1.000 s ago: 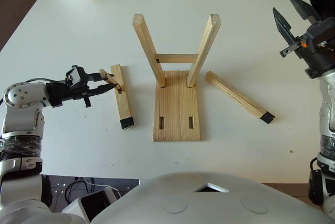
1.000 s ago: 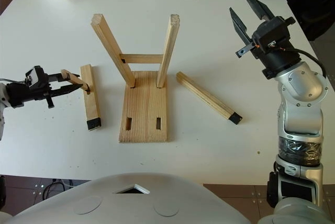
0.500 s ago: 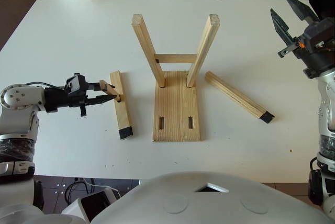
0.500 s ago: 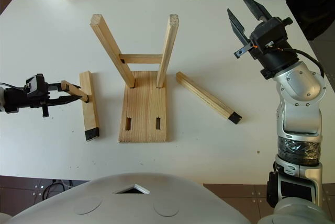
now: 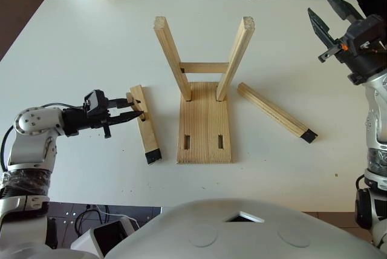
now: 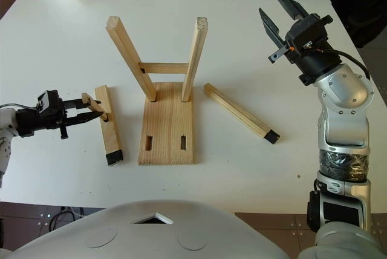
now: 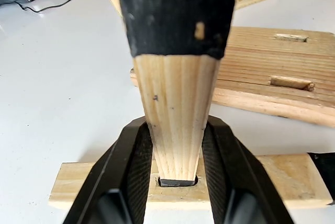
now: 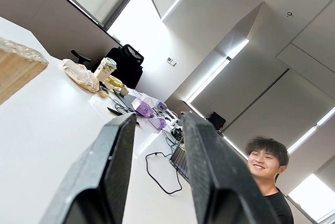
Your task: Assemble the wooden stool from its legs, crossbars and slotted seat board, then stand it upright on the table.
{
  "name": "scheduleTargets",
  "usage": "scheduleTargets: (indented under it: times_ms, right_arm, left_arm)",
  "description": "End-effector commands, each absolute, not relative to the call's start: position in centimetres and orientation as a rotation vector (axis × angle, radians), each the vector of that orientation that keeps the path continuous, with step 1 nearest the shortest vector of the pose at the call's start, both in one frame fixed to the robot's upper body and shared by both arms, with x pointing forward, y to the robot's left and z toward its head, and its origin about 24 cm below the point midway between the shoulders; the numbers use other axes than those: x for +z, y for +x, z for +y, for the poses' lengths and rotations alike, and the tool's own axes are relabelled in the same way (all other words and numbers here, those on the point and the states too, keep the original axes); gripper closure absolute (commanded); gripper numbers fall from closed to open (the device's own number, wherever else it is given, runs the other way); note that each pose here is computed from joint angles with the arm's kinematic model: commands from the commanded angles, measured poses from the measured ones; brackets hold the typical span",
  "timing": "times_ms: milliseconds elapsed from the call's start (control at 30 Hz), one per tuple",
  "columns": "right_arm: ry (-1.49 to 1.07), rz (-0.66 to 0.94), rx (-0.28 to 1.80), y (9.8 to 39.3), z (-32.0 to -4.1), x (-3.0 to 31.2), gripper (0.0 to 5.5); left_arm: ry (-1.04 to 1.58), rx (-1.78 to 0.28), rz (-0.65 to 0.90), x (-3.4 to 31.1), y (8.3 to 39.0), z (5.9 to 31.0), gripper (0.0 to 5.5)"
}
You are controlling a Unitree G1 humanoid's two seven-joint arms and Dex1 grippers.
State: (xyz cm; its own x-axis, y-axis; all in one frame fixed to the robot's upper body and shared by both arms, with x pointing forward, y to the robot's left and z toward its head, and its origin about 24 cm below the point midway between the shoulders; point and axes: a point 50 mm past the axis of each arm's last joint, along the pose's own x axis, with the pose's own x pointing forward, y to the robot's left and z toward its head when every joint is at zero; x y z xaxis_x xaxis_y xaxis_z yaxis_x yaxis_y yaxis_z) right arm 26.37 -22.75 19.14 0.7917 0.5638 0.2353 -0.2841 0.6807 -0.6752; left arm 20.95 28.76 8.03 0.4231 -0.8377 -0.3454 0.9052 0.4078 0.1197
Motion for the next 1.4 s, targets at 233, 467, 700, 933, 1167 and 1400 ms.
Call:
scheduleTargets:
  times_ms: [233,467,700,933,1167,1400]
  right_arm:
    - [-0.695,-0.465,0.538,27.4,-22.6,19.7,3.93]
    - [-0.704,-0.462,0.555,27.7,-22.5,19.5,3.93]
    - [-0.708,-0.463,0.564,28.0,-22.5,19.6,3.93]
    - [-0.721,-0.468,0.548,27.8,-22.7,19.5,3.93]
    - [-0.721,-0.474,0.524,27.1,-22.8,19.4,3.93]
    - [-0.706,-0.479,0.531,26.9,-22.3,19.1,3.93]
  left_arm:
    - [0.149,-1.079,0.436,3.0,17.3,28.0,4.21]
    - [0.203,-1.024,0.520,1.0,16.5,28.0,3.28]
    - [0.185,-0.970,0.466,1.7,17.0,28.2,2.36]
    - [0.069,-1.041,0.352,7.4,17.0,27.4,2.36]
    - [0.128,-1.085,0.182,14.7,17.5,25.8,2.36]
    - [0.085,-1.138,-0.012,18.7,18.4,22.3,2.36]
